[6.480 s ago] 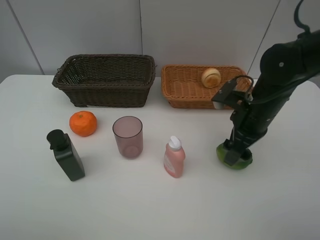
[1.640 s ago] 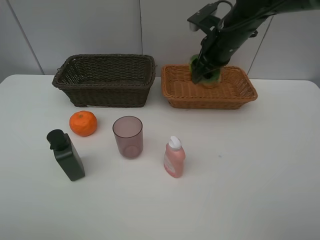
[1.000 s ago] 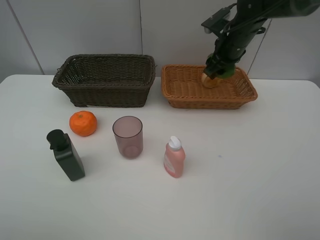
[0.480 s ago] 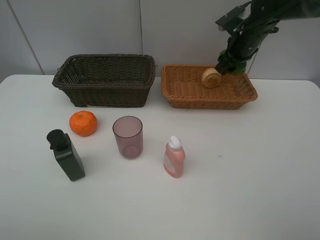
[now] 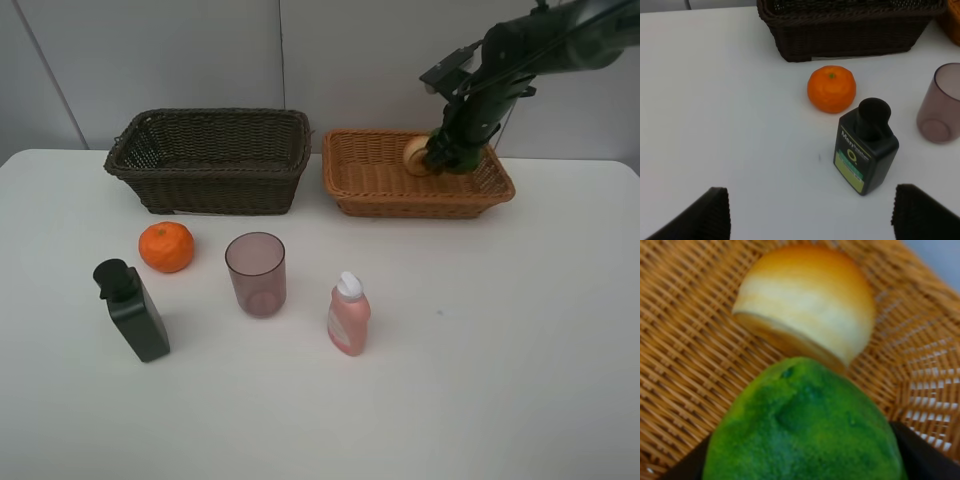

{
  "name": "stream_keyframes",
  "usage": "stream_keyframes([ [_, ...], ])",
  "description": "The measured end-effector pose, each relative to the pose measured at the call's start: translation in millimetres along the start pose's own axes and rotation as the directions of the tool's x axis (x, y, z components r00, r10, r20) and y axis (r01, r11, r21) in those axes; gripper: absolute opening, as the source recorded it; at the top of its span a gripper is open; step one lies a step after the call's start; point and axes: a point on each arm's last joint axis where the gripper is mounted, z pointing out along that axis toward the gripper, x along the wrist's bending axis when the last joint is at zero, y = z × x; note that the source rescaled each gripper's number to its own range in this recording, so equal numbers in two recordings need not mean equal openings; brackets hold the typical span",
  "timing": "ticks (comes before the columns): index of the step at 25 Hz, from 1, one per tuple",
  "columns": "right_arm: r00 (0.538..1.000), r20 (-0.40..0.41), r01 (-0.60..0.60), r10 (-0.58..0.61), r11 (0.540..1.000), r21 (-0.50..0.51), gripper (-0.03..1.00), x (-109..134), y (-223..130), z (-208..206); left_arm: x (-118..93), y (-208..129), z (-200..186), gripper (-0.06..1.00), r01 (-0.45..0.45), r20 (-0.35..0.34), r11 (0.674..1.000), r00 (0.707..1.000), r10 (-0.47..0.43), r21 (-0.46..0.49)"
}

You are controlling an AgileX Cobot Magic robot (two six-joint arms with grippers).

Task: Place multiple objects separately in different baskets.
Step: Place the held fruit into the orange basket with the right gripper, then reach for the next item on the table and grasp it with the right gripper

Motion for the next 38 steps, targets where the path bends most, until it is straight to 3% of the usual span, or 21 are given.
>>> stream_keyframes([
  [11,1.0,-0.007,-0.011,0.011,1.0,-0.011,0.5,1,1,3,0,0,0,0.85,0.0,0.0,1.0,1.0,0.0,0.0],
  [15,0.998,-0.01,-0.062,0.062,0.998,-0.027,0.79,1,2,3,0,0,0,0.85,0.0,0.0,1.0,1.0,0.0,0.0],
  [18,0.997,-0.009,-0.083,0.082,0.996,-0.03,0.87,1,3,3,0,0,0,0.85,0.0,0.0,1.0,1.0,0.0,0.0],
  [32,0.994,-0.03,-0.108,0.108,0.994,0.011,0.9,3,0,-1,0,0,0,0.85,0.0,0.0,1.0,1.0,0.0,0.0],
  [38,0.988,-0.05,-0.148,0.147,0.989,-0.015,0.9,1,7,-40,0,0,0,0.85,0.0,0.0,1.0,1.0,0.0,0.0],
])
